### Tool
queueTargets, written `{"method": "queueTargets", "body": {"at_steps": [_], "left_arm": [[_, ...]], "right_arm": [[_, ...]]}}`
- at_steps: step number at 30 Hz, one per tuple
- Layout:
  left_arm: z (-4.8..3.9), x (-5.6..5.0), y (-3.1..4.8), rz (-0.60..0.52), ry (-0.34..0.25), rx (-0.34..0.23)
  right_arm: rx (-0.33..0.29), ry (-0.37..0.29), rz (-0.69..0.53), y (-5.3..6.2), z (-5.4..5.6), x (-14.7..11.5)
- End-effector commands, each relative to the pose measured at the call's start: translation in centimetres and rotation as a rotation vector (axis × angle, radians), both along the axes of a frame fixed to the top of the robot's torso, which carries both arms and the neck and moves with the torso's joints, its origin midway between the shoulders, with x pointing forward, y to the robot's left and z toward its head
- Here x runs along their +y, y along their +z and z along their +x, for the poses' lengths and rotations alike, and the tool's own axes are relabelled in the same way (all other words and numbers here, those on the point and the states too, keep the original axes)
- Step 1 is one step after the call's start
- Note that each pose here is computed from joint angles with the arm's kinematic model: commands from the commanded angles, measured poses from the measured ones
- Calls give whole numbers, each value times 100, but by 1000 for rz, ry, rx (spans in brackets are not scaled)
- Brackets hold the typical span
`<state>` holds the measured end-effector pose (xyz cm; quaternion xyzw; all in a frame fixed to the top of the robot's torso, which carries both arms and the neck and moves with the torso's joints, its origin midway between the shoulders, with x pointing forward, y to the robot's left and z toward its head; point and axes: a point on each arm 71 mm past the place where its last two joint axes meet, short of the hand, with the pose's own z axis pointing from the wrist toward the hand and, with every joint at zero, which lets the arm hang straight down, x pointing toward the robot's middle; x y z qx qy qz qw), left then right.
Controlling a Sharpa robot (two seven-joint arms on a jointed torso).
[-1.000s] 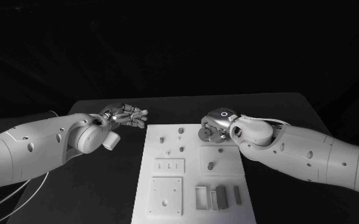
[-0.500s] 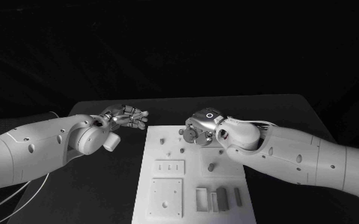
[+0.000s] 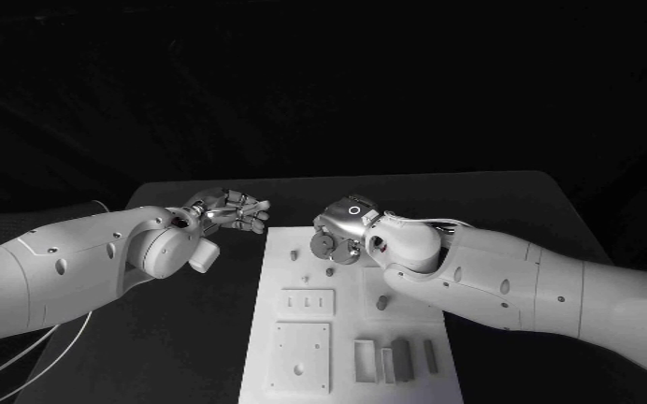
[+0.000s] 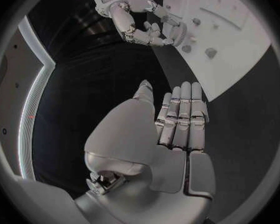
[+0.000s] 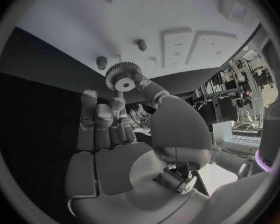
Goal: Assemble the parts on the task board
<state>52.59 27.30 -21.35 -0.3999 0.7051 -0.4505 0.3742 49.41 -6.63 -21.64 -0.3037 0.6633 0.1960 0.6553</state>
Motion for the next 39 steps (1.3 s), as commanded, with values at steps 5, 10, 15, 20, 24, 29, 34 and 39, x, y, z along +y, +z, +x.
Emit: {"method": "queueTargets", "body": {"at_steps": [5,10,15,20,24,29,34,39], "left_arm": [[4,-24,12,-6,-12,-10],[9,-33,13,-7,-13,-11],[10,-48,13,-7,-17,-11],[11,-46,14,-7,-15,-12],[11,-47,13,-7,-16,-11],[10,-50,14,-8,-17,-11],[9,-55,14,-8,-18,-11],[10,-52,14,-8,-17,-11]], "right_arm": [[3,-10,-47,-83,51,13],[12,-9,-60,-127,53,44],[15,-6,-65,-139,50,67],[14,0,-67,-153,43,98],[16,3,-71,-158,48,119],[16,7,-73,-160,48,152],[15,1,-77,-170,68,137],[14,-3,-81,-194,86,147]]}}
